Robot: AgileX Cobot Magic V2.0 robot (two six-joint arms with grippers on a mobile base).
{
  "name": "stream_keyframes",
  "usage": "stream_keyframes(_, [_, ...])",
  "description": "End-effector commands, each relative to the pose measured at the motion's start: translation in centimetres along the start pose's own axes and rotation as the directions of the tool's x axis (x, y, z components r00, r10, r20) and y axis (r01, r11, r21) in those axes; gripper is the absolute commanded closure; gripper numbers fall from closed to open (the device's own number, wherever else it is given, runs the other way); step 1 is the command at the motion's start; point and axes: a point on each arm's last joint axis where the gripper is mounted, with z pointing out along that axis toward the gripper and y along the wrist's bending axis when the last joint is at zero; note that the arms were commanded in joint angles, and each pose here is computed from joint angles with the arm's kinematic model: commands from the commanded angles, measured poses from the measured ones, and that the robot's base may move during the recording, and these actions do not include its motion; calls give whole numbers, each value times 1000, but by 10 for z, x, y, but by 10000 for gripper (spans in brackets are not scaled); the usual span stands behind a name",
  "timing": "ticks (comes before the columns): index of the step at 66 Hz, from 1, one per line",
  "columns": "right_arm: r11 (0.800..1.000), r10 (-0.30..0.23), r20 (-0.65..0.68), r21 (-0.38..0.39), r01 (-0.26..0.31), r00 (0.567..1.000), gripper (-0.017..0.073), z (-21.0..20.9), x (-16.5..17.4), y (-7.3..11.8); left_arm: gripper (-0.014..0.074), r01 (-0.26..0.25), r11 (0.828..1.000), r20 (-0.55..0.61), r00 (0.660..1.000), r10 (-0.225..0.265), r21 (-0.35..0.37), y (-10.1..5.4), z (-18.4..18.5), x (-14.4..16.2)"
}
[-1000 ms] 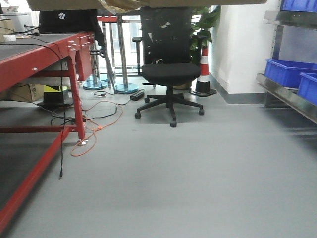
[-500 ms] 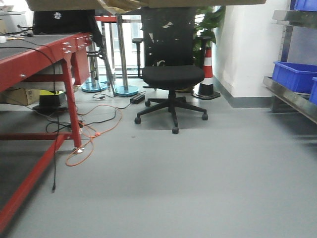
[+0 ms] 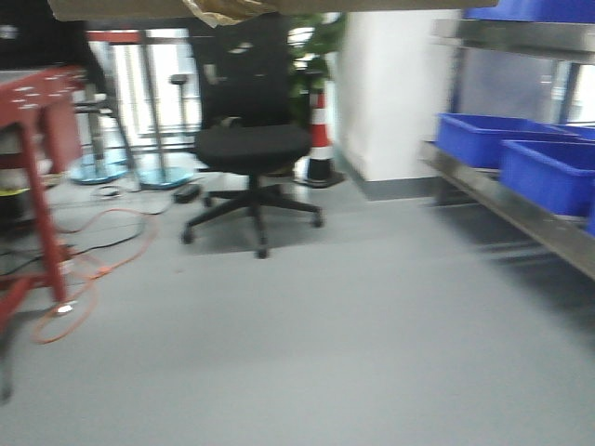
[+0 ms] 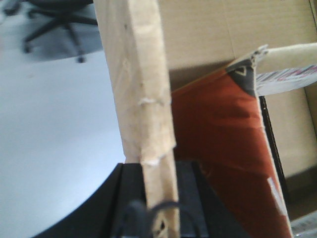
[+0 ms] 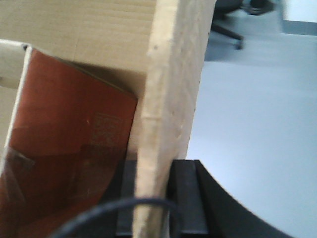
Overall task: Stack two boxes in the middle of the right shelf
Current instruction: 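Hold the box in both grippers while driving toward the steel shelf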
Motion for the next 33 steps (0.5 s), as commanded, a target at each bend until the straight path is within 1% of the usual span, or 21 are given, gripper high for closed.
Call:
stream_keyframes(1, [999,-28,72,40,25,997,712,-8,-7,-3,705,-14,1000,57,998,14,-1,-1,-9,-5])
stream_keyframes(33, [999,-28,72,40,25,997,712,-8,-7,-3,705,-14,1000,57,998,14,-1,-1,-9,-5])
